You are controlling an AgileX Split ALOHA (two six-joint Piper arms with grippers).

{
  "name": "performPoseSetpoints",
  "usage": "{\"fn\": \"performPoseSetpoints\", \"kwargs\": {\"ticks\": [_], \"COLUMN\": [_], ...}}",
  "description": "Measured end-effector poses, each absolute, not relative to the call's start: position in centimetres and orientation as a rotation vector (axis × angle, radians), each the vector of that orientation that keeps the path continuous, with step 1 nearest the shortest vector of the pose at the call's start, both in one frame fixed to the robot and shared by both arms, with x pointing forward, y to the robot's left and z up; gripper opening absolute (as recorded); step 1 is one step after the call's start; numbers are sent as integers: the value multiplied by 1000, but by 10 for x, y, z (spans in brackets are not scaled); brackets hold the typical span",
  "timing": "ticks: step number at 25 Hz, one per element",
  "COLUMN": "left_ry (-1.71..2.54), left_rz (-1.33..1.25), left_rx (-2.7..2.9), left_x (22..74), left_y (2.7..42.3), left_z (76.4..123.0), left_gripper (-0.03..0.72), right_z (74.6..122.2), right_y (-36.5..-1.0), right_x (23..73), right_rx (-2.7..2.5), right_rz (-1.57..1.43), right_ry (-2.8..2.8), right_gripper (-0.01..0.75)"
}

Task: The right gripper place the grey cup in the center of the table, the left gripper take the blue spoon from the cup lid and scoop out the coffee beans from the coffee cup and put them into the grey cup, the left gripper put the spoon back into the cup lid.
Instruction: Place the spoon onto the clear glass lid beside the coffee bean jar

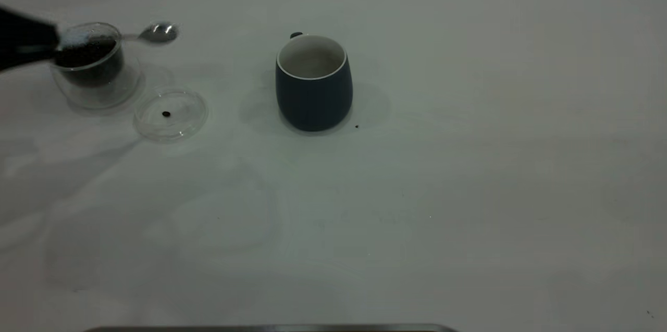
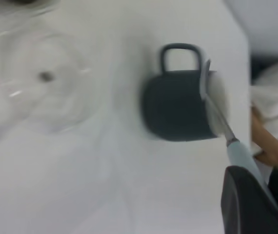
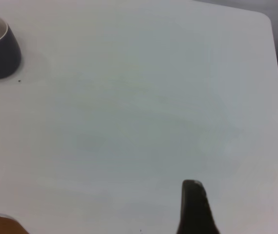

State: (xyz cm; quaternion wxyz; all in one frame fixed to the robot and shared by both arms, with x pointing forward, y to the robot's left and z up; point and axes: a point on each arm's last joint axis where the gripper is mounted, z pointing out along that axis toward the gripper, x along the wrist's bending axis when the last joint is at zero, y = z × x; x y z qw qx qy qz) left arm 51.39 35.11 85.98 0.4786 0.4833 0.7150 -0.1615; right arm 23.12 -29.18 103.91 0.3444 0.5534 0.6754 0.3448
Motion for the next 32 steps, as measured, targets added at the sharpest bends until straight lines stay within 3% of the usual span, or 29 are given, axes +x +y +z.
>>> {"fn": "performPoseSetpoints", "kwargs": {"ticks": [18,32], "left_ry": [1908,1870], "left_rz": [-477,-493], "left_rx": [1030,1000], "left_x": [496,514], "left_y": [347,354], "left_z": [778,750], "left_gripper": [130,130], "right_z": [1039,1039], "right_y": [-292,-292], "right_x": [231,231], "right_rx": [1437,1437], "right_rz": [895,895], "right_ry": [1754,1754], "right_gripper": [461,461]}}
